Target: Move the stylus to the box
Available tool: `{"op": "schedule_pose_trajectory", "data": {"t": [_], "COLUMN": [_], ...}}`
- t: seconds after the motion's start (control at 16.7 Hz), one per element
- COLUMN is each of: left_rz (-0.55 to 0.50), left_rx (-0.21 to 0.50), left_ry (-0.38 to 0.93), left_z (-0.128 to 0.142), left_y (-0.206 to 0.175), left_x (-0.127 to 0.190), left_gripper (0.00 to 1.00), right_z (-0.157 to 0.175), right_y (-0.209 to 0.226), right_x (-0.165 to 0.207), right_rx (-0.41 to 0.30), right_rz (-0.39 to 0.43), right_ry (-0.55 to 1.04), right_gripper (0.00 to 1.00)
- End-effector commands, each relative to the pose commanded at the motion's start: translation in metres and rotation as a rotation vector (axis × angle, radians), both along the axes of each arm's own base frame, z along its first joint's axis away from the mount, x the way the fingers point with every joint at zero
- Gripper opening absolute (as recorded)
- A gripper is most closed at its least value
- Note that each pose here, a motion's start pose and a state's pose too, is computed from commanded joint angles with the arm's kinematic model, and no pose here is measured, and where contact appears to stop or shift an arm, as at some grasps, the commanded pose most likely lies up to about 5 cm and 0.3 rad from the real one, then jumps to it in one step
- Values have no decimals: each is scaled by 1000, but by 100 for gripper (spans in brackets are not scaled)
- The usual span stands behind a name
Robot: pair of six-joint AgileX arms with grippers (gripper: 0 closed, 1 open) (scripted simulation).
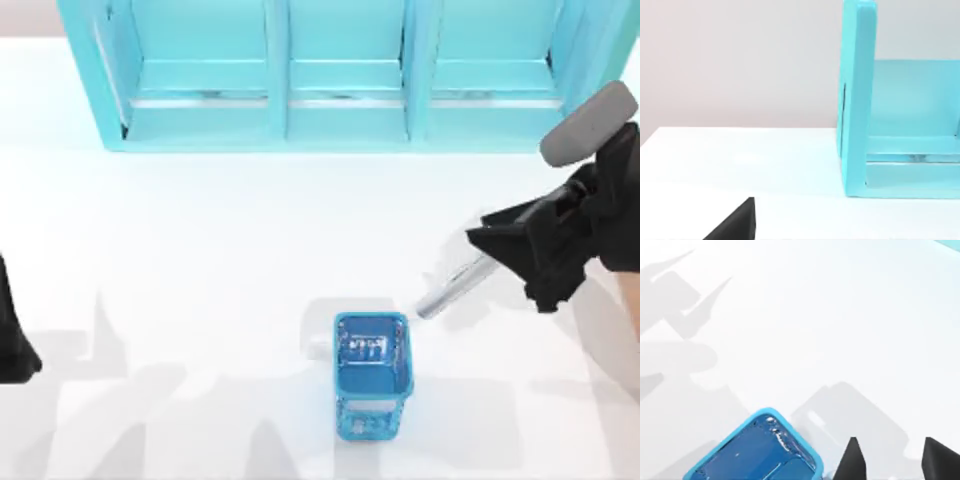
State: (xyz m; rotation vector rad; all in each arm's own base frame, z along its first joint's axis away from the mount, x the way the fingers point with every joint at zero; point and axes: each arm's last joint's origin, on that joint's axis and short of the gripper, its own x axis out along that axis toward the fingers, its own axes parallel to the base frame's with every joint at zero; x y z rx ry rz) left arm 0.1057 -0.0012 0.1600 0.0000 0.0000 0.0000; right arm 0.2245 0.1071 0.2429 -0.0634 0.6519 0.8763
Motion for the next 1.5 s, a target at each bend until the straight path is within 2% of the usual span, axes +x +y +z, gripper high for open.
{"op": "schedule_pose_trajectory", "data": {"t": [0.24,0.6,0.72,0.9,1.32,1.5], "left_rz": [0,0,0,0,0,0], "left_rx": [0,0,0,0,0,0], "left_ry": [0,0,0,0,0,0], "left_z": [0,0,0,0,0,0], "left_y": [0,0,0,0,0,0], "left_x": [0,0,0,0,0,0], "left_gripper": [100,100,100,100,100,100], "right_z": [24,24,25,31,54,58], "right_y": [-28,-29,-36,-63,-165,-187], "right_x": [-17,-18,-14,-4,-7,-16], "right_rx": [21,22,9,-31,-161,-199], "right_rz": [-9,-9,-32,-128,-462,-534], "right_ry": [-28,-25,-25,-41,-96,-96], "right_gripper": [0,0,0,0,0,0]}}
